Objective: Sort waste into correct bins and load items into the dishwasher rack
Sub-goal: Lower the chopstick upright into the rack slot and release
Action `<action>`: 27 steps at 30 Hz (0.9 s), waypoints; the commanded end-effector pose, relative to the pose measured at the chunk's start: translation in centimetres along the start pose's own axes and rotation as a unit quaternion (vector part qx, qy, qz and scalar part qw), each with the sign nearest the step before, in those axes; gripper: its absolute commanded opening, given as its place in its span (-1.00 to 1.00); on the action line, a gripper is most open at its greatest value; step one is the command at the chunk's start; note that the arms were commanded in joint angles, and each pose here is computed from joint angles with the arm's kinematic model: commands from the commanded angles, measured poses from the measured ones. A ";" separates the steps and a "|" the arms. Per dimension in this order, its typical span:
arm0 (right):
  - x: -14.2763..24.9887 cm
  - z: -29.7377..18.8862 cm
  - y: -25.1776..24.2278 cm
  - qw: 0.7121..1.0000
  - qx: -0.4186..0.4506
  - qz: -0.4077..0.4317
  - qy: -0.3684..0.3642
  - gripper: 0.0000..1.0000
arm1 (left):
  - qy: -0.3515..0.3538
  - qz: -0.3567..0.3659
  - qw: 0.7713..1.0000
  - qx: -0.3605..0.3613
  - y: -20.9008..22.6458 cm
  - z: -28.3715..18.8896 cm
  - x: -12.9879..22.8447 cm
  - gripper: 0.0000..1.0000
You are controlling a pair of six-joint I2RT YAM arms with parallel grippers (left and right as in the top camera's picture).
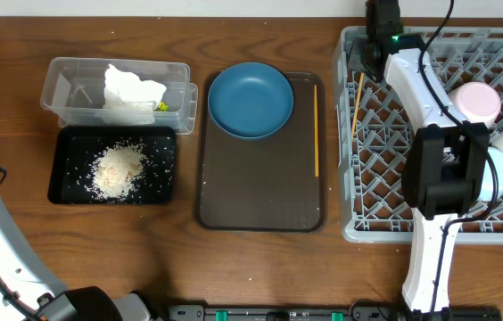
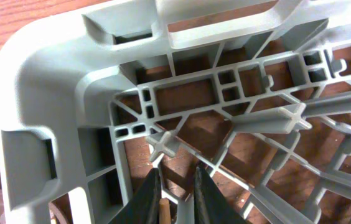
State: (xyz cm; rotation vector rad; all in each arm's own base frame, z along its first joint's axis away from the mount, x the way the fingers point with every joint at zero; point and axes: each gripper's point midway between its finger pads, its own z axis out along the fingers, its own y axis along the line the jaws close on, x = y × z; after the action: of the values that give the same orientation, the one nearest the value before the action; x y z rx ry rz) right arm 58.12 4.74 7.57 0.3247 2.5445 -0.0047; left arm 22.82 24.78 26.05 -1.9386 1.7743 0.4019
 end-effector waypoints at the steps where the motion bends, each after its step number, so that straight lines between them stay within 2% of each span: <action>1: -0.3 -0.2 -0.2 1.000 0.009 -0.011 -0.007 -0.78 | -0.002 -0.005 1.000 -0.006 0.1 0.2 -0.2 0.78; 6: -0.9 -0.8 -0.2 0.999 0.010 -0.040 -0.017 -0.76 | -0.002 -0.005 1.000 -0.006 0.1 0.2 -0.2 0.78; 11: -1.6 -1.2 0.0 0.998 0.009 -0.063 -0.024 -0.65 | -0.002 -0.005 1.000 -0.006 0.1 0.2 -0.2 0.78; 20: -3.8 -3.7 0.5 0.997 0.004 -0.061 -0.039 -0.19 | -0.002 -0.005 1.000 -0.006 0.1 0.2 -0.2 0.78; 27: -2.5 -6.5 1.1 0.999 0.005 -0.045 0.011 -0.15 | -0.002 -0.005 1.000 -0.006 0.1 0.2 -0.2 0.78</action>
State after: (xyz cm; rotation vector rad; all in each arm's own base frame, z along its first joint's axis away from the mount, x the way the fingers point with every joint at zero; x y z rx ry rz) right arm 57.11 4.44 12.29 0.1957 2.5995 -0.0761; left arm 22.82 24.78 26.05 -1.9386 1.7743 0.4019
